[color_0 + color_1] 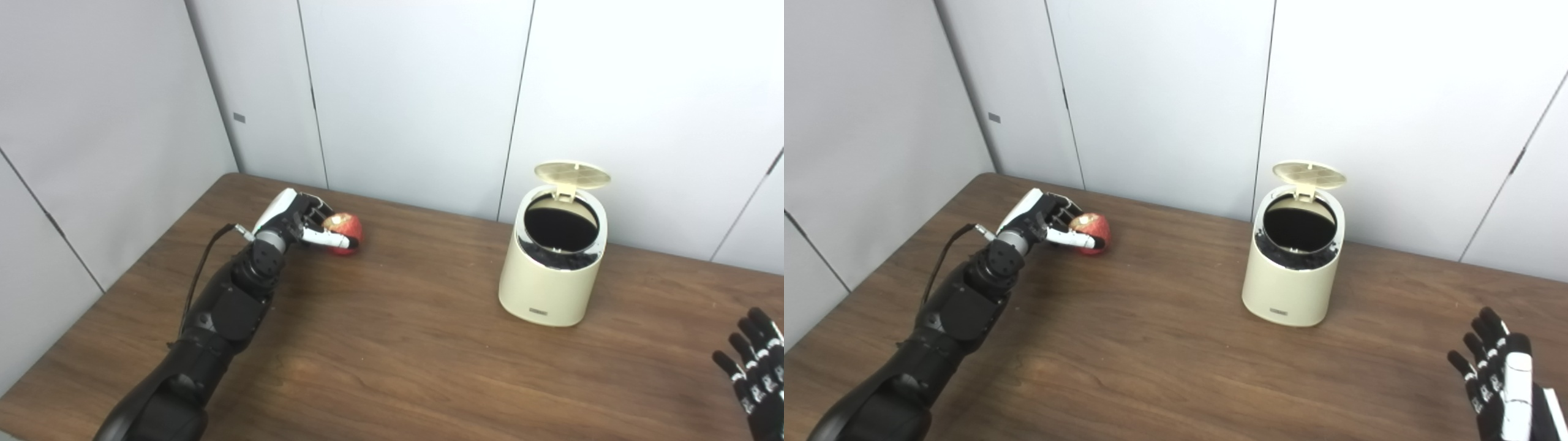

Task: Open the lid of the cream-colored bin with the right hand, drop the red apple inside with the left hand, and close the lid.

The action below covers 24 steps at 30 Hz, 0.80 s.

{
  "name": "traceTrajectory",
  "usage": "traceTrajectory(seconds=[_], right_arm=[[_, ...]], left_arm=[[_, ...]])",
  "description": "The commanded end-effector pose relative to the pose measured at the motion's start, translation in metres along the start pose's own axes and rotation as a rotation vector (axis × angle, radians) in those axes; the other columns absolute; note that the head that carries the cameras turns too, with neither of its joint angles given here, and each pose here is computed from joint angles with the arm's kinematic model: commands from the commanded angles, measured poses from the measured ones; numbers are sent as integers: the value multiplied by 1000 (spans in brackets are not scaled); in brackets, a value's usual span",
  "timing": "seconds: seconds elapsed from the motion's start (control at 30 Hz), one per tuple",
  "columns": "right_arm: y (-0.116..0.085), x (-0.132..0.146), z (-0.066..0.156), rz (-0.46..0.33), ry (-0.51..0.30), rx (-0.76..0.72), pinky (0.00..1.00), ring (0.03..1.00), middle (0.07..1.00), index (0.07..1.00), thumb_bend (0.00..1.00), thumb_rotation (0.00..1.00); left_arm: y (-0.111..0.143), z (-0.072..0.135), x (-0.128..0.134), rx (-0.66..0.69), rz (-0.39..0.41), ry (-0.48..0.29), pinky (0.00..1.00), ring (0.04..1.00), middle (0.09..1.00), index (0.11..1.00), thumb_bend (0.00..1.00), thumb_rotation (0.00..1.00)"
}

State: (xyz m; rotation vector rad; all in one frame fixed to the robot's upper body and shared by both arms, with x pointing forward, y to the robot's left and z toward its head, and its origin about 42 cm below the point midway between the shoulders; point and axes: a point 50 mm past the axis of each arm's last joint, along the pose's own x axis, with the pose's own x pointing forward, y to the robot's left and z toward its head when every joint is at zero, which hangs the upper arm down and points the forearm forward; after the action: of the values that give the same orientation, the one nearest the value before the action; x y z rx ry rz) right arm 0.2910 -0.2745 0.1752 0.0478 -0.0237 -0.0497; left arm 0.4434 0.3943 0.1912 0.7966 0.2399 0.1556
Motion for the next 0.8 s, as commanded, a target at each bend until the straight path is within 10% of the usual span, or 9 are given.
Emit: traceTrajectory(seconds=[0.0,0.77], right_arm=[[1,6,11,10,-80,8,896,967,962,925,377,1000],[-3,15,-19,5,-63,-30,860,939,943,911,414,1000]], left_arm=[[25,25,5,13,68,-56,422,461,505,454,479,0],[-13,84,-83,-220,210,-406,380,466,488,470,479,0]])
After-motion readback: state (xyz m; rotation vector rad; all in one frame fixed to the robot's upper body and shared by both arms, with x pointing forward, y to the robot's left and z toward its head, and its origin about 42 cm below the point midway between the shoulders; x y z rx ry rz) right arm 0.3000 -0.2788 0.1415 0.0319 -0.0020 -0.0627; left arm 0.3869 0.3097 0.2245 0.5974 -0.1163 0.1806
